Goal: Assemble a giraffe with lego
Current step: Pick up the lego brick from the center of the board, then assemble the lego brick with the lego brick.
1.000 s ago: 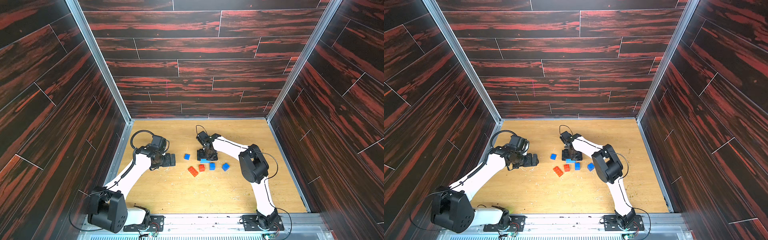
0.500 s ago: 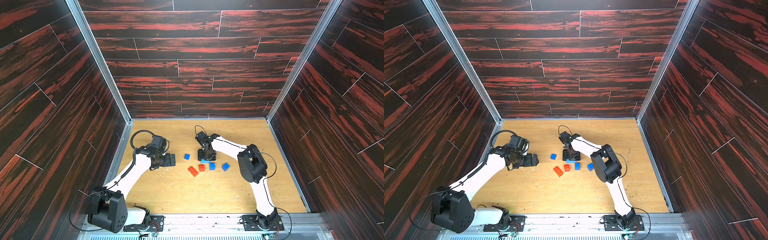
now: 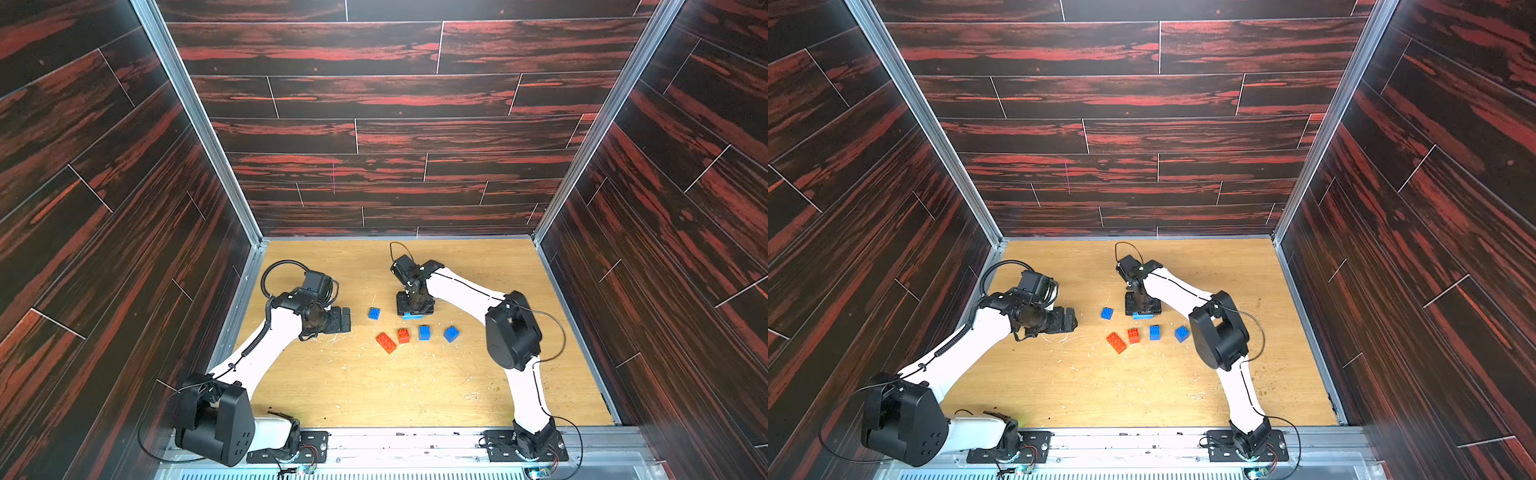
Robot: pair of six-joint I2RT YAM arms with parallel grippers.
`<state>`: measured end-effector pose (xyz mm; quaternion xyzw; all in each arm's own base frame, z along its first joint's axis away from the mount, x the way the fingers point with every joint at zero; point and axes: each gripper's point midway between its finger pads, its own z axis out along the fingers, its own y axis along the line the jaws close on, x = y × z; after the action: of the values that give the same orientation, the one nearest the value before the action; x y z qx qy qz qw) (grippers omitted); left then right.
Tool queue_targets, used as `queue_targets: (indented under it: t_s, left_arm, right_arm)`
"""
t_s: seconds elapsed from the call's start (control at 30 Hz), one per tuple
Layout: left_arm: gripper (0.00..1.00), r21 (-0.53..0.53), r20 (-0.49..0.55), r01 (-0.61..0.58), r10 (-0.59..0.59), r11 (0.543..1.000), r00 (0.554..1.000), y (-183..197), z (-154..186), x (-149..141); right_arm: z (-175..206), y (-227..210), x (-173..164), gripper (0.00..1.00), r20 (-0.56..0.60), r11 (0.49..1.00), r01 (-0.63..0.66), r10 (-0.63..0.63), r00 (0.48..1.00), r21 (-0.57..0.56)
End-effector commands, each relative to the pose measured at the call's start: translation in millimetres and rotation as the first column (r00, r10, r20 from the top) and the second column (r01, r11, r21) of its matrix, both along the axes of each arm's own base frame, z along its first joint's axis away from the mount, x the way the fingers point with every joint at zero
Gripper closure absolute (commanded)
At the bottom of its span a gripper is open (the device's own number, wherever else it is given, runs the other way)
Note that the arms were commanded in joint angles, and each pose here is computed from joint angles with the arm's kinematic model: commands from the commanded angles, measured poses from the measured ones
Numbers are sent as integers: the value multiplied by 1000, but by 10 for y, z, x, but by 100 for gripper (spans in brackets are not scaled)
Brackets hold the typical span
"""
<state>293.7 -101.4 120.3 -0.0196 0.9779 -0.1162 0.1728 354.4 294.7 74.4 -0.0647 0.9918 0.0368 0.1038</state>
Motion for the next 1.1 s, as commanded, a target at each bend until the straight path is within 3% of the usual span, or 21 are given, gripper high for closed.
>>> queue_targets:
  t_s: [0.0, 0.43, 1.07]
  left_arm:
    - [1, 6, -3, 9, -9, 1000, 1000, 17, 42, -69]
    - [1, 1, -4, 10, -10, 1000, 1000, 7, 43, -72]
    - [1, -1, -7, 13, -13, 1000, 1000, -4, 35, -66]
  right_arm:
    - [246, -19, -151, 48, 1, 999, -46, 46, 999, -15]
    - [275, 47, -582, 51, -58, 993, -118, 119, 991, 16]
    - [-149, 117, -658, 57, -96, 988, -155, 154, 983, 2]
